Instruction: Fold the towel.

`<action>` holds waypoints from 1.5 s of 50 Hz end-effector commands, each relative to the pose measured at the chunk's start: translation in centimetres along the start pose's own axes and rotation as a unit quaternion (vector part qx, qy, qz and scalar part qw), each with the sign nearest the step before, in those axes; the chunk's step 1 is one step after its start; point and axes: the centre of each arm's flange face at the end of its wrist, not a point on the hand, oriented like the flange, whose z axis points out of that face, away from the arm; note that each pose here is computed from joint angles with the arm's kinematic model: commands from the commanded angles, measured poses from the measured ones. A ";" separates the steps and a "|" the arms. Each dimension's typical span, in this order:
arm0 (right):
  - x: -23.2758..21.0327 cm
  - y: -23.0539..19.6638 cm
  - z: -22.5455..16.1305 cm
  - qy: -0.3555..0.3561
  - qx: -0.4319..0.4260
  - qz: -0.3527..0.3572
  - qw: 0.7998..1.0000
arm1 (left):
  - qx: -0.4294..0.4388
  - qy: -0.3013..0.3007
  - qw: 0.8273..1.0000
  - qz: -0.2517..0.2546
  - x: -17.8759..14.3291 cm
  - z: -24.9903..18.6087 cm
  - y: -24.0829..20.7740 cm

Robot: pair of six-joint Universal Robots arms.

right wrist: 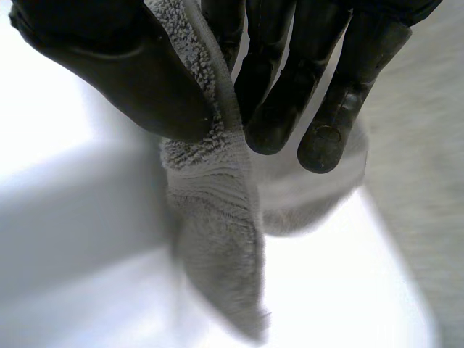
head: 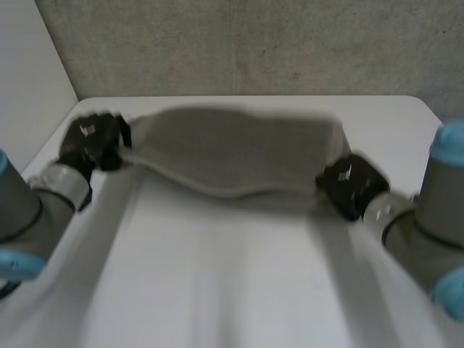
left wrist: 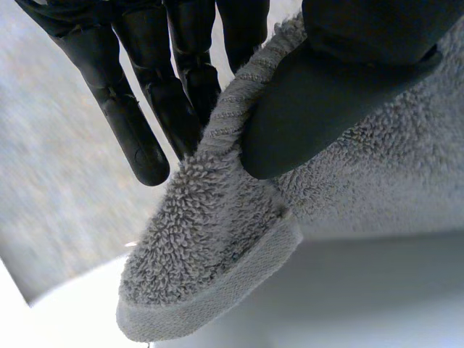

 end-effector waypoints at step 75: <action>-1.5 5.1 -0.9 0.058 0.026 0.072 0.995 | -0.005 -0.037 0.996 0.086 -0.1 0.4 5.8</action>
